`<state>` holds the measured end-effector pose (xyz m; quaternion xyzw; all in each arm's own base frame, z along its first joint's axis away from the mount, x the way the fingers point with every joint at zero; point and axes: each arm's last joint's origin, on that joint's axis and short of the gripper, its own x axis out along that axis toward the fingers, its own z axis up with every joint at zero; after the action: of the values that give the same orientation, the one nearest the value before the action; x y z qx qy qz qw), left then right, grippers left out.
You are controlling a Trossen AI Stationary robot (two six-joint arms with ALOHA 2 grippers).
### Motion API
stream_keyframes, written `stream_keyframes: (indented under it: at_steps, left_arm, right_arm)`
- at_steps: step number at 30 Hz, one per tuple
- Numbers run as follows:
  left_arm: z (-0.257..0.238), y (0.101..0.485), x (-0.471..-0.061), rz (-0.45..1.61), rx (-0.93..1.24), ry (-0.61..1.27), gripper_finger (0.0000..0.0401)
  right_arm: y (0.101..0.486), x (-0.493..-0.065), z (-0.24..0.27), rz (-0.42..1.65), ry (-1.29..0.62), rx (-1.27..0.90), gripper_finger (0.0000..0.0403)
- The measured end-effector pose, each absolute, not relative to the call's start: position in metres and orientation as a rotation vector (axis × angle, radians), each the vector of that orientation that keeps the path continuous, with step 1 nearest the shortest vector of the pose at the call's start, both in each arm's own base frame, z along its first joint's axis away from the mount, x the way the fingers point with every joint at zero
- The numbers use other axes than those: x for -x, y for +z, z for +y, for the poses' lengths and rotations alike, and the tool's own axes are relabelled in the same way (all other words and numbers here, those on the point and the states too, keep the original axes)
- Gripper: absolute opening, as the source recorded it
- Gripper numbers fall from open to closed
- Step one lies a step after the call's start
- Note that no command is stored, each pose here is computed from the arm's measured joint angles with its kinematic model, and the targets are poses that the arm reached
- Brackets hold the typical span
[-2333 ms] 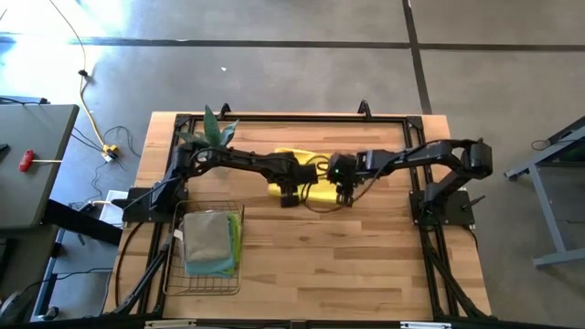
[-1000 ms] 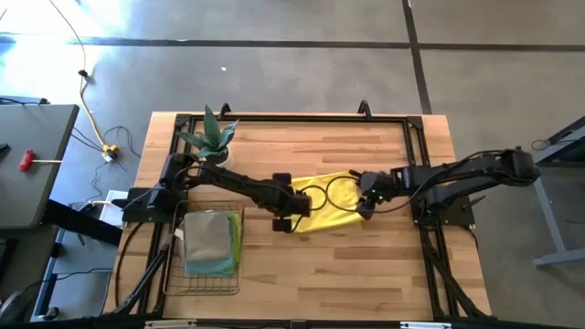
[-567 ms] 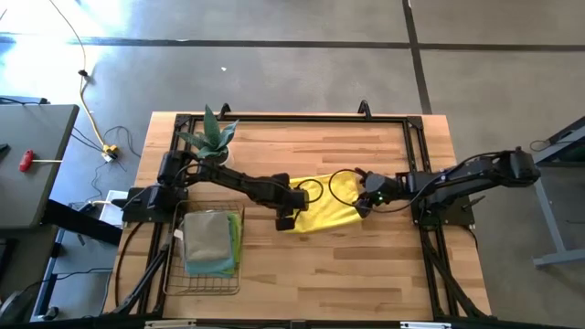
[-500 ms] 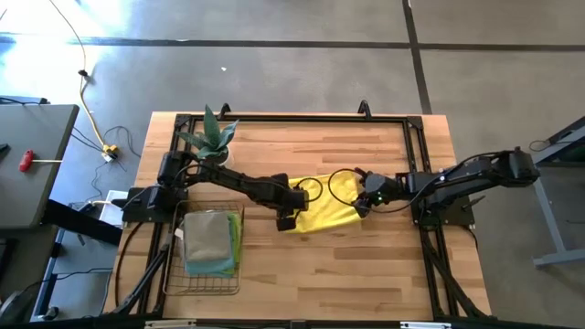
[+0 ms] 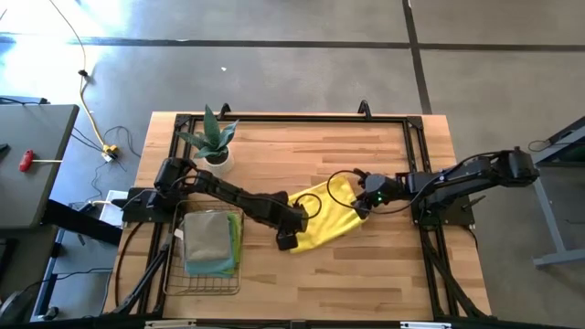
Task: Fold microfiber towels
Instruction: Fold the yellow microfiber towel
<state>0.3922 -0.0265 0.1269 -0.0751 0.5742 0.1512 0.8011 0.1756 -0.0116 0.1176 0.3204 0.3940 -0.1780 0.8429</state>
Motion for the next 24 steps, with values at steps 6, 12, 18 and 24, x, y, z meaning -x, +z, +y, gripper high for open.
stream_keyframes:
  at_steps: [6, 12, 18, 24]
  left_arm:
    - [-0.0269, 0.1272, -0.3935, 1.216, 0.175, 0.323, 0.0120]
    - [-0.0292, 0.1274, -0.3975, 1.175, 0.179, 0.316, 0.0120]
    - [-0.0292, 0.1273, -0.3974, 1.175, 0.178, 0.316, 0.0120]
    - [-0.0287, 0.1296, -0.3971, 1.165, 0.171, 0.329, 0.0120]
  right_arm:
    - [0.1136, -0.1775, -0.0109, 0.853, -0.374, -0.666, 0.0136]
    - [0.1111, -0.1805, -0.0075, 0.854, -0.362, -0.660, 0.0163]
    - [0.1104, -0.1797, -0.0069, 0.862, -0.372, -0.652, 0.0118]
    - [0.1094, -0.1786, -0.0072, 0.879, -0.365, -0.606, 0.0024]
